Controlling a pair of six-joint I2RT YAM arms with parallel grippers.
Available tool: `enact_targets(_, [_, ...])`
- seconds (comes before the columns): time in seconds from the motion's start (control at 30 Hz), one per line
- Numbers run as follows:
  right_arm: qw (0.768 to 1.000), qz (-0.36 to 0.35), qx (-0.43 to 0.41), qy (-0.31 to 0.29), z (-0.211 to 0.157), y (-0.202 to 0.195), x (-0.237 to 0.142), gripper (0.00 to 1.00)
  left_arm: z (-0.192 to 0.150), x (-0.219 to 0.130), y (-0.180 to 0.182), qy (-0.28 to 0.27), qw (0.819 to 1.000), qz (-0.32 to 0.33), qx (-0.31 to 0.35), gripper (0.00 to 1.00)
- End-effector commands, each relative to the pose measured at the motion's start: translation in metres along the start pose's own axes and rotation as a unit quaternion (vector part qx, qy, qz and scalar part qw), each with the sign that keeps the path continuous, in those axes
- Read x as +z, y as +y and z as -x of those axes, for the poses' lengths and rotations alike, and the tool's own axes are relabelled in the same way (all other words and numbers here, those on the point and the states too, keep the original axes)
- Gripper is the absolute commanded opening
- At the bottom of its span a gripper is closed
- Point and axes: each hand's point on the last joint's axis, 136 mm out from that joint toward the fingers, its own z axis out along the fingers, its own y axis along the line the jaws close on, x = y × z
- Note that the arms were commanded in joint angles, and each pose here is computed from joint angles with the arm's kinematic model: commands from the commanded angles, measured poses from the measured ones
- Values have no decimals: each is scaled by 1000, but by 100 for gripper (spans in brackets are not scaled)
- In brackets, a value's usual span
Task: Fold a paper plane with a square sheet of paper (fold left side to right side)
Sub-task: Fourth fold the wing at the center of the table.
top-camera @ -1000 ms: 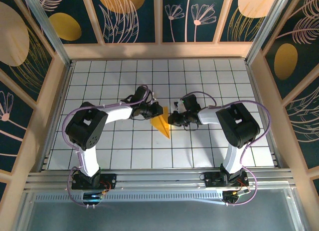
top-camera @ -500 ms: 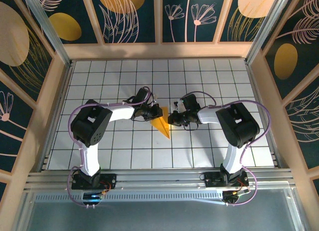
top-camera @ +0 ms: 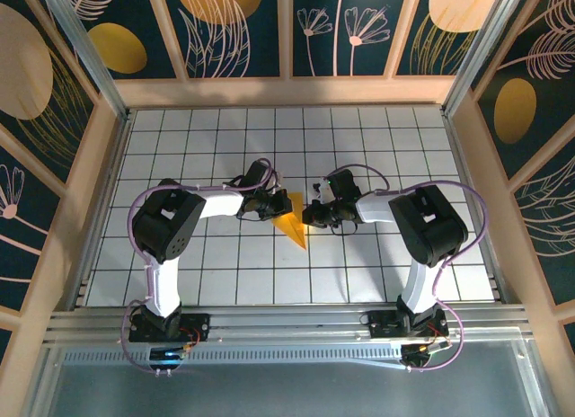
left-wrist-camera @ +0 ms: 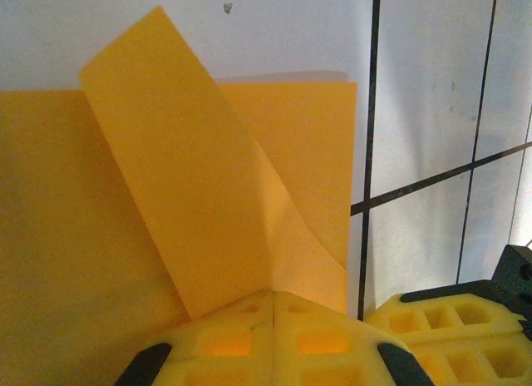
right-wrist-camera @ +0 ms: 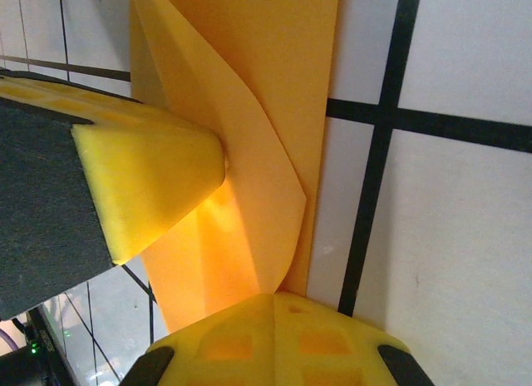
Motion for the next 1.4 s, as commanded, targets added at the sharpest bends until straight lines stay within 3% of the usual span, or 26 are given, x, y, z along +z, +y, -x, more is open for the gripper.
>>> enact_targets(0.0, [996,-79,21,29,-24,-42,13,0,-13,6,25,14,999,35,-8,2])
enact_targets(0.27, [999,-33,12,7,-7,-14,7,0,-21,5,37,16,999,49,-14,0])
enact_targets(0.7, [999,14,-6,-43,27,24,-17,21,-24,5,46,16,998,63,-15,0])
enact_targets(1.0, [998,-11,-15,-64,27,26,-47,29,-23,4,44,13,998,64,-14,0])
enact_targets(1.07, [998,-1,-18,-62,23,33,-52,25,-23,4,45,13,998,64,-13,0])
enact_targets(1.23, [999,48,-16,-10,-10,53,-51,2,-22,3,43,11,998,65,-12,0])
enact_targets(1.37, [997,74,-11,36,-41,62,-37,0,-21,2,44,9,998,66,-12,0])
